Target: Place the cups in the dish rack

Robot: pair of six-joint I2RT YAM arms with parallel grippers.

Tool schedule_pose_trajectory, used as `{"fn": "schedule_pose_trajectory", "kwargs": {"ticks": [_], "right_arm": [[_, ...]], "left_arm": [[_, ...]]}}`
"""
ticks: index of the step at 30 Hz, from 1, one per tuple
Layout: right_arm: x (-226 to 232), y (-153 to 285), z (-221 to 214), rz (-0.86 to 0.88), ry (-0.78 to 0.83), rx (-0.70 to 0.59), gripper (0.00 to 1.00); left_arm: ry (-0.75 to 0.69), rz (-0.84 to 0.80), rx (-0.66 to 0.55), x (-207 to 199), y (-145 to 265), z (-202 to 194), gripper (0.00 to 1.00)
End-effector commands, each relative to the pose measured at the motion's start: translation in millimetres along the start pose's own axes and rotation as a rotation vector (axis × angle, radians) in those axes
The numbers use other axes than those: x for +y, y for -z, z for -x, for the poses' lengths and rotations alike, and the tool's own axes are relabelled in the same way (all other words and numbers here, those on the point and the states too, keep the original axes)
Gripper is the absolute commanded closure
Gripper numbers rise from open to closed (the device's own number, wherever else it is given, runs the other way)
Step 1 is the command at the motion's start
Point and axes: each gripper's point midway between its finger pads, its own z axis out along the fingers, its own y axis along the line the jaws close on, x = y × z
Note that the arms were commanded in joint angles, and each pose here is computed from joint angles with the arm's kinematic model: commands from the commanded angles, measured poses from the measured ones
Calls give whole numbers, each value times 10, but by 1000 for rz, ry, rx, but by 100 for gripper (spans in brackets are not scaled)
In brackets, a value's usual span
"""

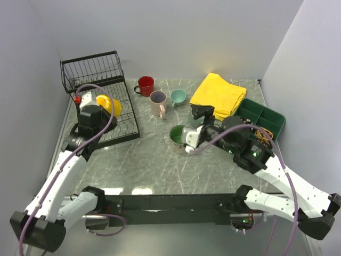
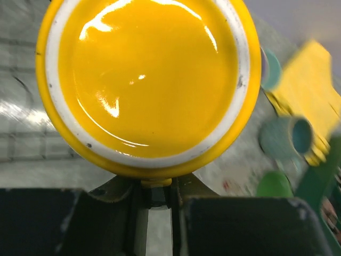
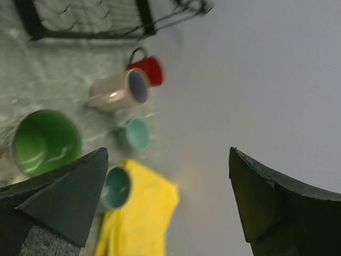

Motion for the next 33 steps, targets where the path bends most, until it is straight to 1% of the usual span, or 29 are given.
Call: {"fn": "schedule_pose_trajectory", "kwargs": {"ticks": [1,2,4,5,6,8,10,11,12,14,16,17,20,24,27,29,33], "right_arm": [[92,69,-192,78,-287,95,0],[115,91,-249,91,-348,123,0],[-7,146,-205,86,-407,120,0],[85,161,-187,135,-471,125,0],[-30,211,-191,116,-500,130,0],[21,234,-160,160,-565,125,0],[-64,250,-183,144,-604,126,0],[-93,238,-185,136,-642,122,0],[-68,226,-143,164,-666,92,0],[-20,216,-259,170,-717,113,0],[11,218,-342,149,-736,112,0],[101,161,-426,136,-744,115,0],[192,125,-573,129,-809,133,0],[285,87,-652,112,-852,122,0],[307,82,-713,89,-864,125,0],[330,93,-712,101,-891,99,0],[367,152,-815,81,-912,104,0]], "left_arm": [[-28,99,-266,203,-296,706,99],[-22,97,-289,217,-354,784,99],[-33,133,-279,375,-527,821,99],[-38,145,-274,427,-588,832,99],[-47,142,-284,442,-643,891,99],[-51,159,-258,579,-804,895,99],[-72,174,-248,663,-935,901,99],[-66,198,-250,782,-966,940,99],[-74,205,-245,834,-999,942,99],[-76,225,-236,943,-1076,931,99],[-85,248,-229,1055,-1107,894,99],[-87,251,-256,1073,-1122,940,99],[-89,274,-274,1201,-1181,938,99],[-77,306,-279,1308,-1292,932,99],[-79,349,-265,1424,-1402,887,99],[-93,361,-261,1455,-1452,877,99],[-110,396,-237,1578,-1598,831,99]]}}
